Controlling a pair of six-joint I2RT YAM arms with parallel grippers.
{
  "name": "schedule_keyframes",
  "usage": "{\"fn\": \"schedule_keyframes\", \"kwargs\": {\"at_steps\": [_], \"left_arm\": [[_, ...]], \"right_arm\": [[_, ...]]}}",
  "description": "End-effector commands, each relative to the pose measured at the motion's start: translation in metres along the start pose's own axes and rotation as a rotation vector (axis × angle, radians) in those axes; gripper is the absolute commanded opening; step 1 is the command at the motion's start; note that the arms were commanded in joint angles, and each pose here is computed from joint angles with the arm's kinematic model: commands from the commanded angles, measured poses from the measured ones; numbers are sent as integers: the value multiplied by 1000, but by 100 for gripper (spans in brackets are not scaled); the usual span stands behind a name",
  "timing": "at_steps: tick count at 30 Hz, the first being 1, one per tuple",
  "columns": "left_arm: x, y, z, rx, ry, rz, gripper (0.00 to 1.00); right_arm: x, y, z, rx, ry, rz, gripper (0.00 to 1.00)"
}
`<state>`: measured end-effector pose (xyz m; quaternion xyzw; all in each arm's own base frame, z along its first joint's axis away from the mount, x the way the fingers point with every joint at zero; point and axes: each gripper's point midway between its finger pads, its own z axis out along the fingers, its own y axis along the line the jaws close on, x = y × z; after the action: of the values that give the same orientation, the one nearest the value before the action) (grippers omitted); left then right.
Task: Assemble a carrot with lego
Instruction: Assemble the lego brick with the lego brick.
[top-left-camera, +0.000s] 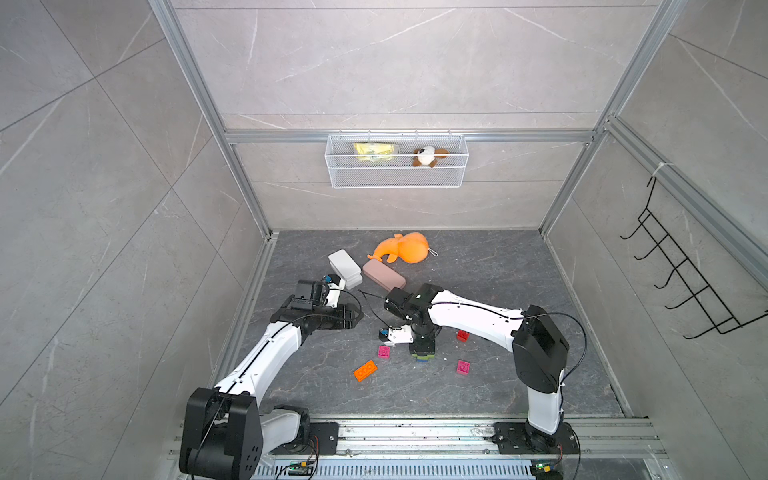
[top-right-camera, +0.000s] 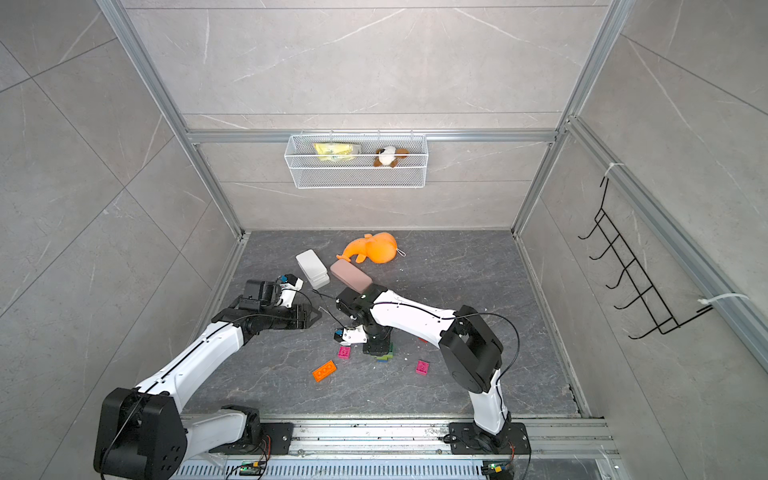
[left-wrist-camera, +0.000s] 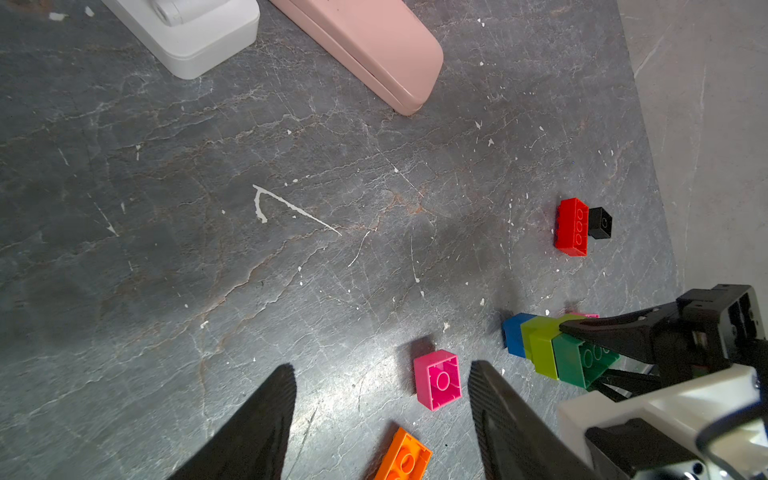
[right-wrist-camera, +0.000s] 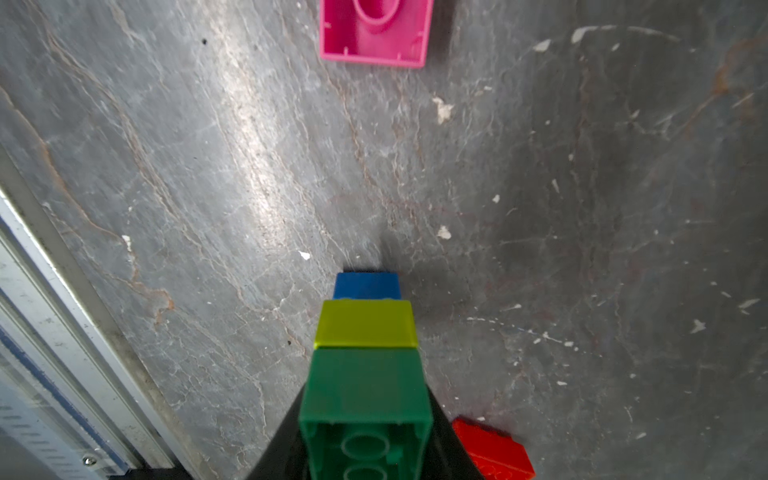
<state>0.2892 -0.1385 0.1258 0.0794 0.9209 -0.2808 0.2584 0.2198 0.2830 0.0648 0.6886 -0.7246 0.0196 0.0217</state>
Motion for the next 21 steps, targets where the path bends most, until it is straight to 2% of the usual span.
{"fn": "schedule_keyframes", "kwargs": {"at_steps": [1, 4, 12, 21], "left_arm": [[-6, -5, -4, 23, -18, 6, 70], [-6, -5, -4, 23, -18, 4, 70], [-5, -6, -5, 26, -24, 4, 69], [-9, -10, -6, 38, -31, 9, 69]], "right_arm": [[37, 22, 73, -127, 226, 11, 32], [38, 18, 72, -110, 238, 14, 34], [29, 14, 60, -69, 157, 12, 42], [1, -5, -5, 47, -84, 32, 66]]}}
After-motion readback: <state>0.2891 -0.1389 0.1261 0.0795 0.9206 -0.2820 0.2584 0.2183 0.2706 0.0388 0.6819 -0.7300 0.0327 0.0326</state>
